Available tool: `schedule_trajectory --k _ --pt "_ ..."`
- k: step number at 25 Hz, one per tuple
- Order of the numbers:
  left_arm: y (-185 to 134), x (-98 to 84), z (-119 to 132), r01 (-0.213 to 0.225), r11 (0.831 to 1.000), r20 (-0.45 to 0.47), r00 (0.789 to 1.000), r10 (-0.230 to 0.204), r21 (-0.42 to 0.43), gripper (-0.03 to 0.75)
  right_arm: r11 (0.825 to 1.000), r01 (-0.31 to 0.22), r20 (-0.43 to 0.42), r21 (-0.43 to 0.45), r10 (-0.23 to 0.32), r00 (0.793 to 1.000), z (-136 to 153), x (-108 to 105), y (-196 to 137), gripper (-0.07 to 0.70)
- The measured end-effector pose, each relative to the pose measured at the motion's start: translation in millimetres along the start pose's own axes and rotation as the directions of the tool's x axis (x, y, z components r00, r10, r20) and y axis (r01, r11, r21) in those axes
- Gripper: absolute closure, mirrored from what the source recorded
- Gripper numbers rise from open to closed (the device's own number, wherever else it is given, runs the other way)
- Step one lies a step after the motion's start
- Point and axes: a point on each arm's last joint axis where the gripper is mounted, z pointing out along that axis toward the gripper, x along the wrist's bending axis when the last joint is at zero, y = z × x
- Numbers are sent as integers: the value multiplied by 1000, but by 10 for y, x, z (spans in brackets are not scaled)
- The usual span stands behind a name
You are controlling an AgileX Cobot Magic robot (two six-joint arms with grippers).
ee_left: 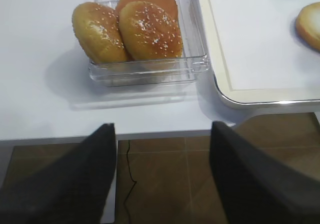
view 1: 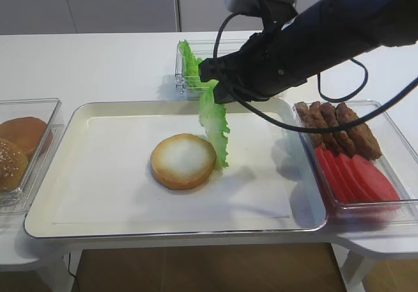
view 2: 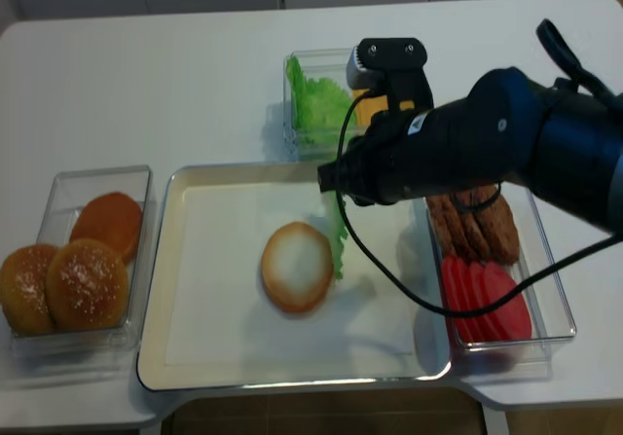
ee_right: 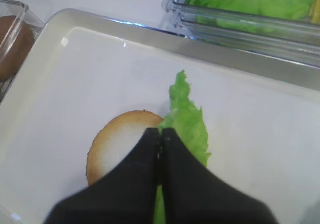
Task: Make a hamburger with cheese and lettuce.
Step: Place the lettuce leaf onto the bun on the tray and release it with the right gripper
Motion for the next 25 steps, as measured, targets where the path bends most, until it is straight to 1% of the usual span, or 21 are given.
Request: schedule_trajectory --k 2,6,8,11,15,17,20,23,25 --pt "0 0 0 0 1000 0 1000 0 0 277 1000 -17 -5 16 17 1000 36 -6 -19 630" --pt "0 0 0 0 1000 0 1000 0 0 277 996 -73 -30 47 74 997 84 4 -50 630" --pt "0 0 0 0 1000 0 1000 0 0 277 994 -102 -45 50 104 994 84 19 -50 630" --pt "0 0 0 0 1000 0 1000 0 0 277 990 -131 -72 54 135 988 82 44 -49 630" --pt "0 0 0 0 1000 0 1000 0 0 277 978 -195 -123 70 202 972 84 92 -49 630" --pt "0 0 0 0 1000 0 1000 0 0 277 970 -228 -150 89 239 959 115 110 -60 630" --pt "0 0 0 0 1000 0 1000 0 0 277 965 -241 -182 106 257 949 167 123 -74 630" --pt "0 0 0 0 1000 0 1000 0 0 277 963 -252 -210 101 268 940 201 133 -67 630" --pt "0 0 0 0 1000 0 1000 0 0 277 958 -269 -226 100 285 932 236 135 -65 630"
